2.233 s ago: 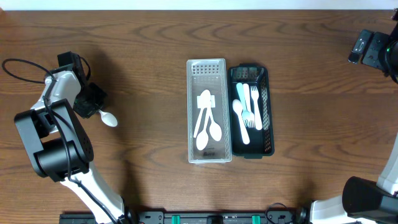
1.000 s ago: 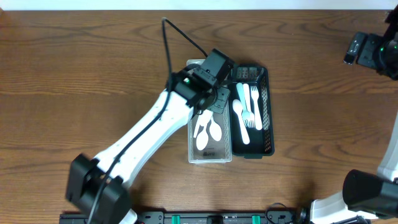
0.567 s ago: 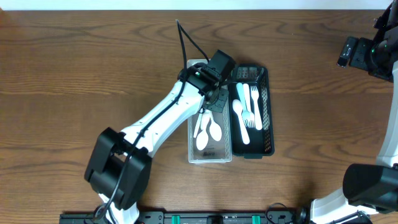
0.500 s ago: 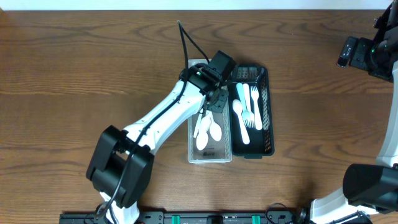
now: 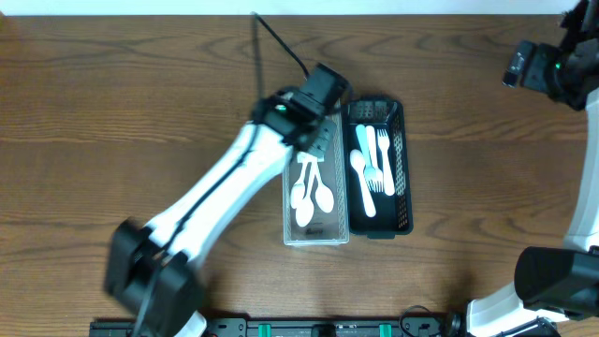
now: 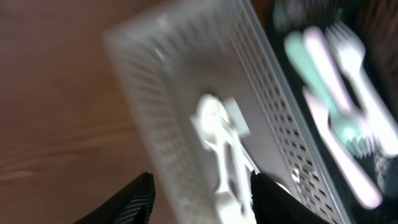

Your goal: Pack container

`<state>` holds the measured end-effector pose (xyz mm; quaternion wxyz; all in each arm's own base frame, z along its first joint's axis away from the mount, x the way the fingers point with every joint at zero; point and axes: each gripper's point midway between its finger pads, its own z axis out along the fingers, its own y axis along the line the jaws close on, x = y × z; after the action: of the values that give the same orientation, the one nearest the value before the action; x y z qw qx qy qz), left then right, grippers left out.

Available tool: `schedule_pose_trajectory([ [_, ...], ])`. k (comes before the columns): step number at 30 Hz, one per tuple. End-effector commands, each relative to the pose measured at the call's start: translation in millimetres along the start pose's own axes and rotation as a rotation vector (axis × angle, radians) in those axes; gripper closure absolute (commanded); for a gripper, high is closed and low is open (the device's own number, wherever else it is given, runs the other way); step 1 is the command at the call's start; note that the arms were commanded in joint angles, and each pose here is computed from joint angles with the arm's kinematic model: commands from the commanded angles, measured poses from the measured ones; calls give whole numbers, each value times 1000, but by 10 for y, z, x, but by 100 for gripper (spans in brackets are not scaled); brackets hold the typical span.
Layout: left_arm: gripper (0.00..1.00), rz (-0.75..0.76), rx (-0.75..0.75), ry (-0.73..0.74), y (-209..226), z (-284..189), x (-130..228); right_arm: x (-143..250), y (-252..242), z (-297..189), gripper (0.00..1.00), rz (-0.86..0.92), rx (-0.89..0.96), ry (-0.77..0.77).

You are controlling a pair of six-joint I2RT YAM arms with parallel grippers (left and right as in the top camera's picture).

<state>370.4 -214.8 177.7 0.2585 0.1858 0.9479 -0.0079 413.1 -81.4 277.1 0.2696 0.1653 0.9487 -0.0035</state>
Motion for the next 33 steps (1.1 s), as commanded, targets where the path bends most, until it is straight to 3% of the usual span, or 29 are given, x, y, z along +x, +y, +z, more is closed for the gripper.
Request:
schedule_pose_trajectory([
  [1, 46, -113, -101, -157, 634, -557, -290, 4, 539, -22, 1, -106, -120, -25],
  [3, 30, -199, -146, -195, 1013, -710, -310, -33, 813, -47, 1, -192, -152, -68],
  [4, 8, -235, -169, -208, 1189, -760, -308, -57, 953, -66, 1, -247, -161, -97],
  [5, 2, -266, -190, -221, 1342, -796, -311, -81, 1055, -83, 1, -289, -165, -123],
  [13, 2, -422, -308, -285, 2155, -885, -302, -360, 1569, -253, 1, -436, -224, -319],
  [17, 2, -337, -368, -319, 2423, -949, -365, -305, 1475, -185, 1, -436, -183, -283],
  [25, 2, -315, -371, -302, 2325, -1091, -50, -210, 1163, -306, 1, -367, -80, -269],
  [33, 2, -343, -380, -411, 2085, -1161, 734, 675, 861, -27, 1, -317, -68, -181],
])
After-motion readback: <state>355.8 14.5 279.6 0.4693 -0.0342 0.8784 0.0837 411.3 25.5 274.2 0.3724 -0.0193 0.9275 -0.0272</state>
